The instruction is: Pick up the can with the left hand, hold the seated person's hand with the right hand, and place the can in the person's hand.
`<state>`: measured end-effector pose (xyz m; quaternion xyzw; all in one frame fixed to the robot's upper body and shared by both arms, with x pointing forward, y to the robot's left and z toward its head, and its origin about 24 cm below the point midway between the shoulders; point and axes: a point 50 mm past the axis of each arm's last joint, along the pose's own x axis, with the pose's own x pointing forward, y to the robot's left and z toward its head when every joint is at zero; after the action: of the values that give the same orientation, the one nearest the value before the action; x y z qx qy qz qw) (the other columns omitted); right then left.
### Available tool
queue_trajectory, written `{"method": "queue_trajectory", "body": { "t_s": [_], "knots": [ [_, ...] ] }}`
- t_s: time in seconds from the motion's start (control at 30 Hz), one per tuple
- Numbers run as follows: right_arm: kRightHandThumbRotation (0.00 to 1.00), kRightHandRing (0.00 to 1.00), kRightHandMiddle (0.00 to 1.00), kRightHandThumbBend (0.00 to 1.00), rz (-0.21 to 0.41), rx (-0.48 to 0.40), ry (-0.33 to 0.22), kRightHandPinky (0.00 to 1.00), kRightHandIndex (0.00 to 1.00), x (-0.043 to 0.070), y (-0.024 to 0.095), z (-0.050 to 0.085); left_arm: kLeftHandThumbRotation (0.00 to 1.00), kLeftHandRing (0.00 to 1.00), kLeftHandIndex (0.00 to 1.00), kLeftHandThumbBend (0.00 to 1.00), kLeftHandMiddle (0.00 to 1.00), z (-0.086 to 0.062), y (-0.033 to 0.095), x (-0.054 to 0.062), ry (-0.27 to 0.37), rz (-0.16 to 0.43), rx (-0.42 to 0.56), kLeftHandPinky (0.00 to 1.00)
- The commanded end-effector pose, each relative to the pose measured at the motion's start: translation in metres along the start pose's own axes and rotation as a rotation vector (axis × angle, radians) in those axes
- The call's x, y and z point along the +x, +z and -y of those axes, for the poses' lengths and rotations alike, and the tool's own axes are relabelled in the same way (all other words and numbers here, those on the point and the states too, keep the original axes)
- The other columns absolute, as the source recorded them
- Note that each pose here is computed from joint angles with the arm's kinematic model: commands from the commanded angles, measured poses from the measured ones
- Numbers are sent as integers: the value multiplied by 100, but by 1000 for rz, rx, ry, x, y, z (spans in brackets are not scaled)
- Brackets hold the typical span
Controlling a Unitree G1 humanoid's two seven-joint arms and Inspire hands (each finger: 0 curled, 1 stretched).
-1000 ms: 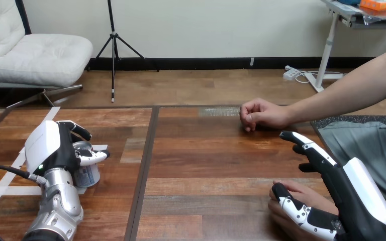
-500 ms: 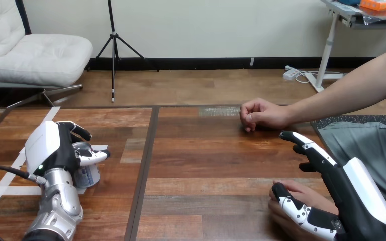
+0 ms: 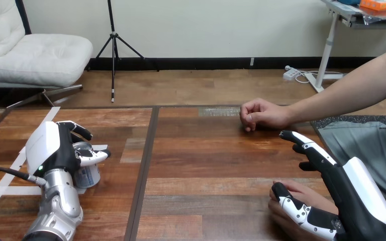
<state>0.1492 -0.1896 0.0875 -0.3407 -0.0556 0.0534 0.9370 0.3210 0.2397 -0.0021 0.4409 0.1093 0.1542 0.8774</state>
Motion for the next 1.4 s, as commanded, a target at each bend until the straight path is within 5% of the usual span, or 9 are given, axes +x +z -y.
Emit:
{"method": "queue_trajectory", "body": {
  "t_s": [0.0,1.37],
  "knots": [
    [0,89,92,36,93,-28,-32,80,88,10,13,10,0,46,49,75,48,-15,19,10,66,85,-29,45],
    [0,90,92,36,97,-17,-37,80,88,13,13,8,0,44,50,74,47,-15,38,7,87,192,-103,43]
  ]
}}
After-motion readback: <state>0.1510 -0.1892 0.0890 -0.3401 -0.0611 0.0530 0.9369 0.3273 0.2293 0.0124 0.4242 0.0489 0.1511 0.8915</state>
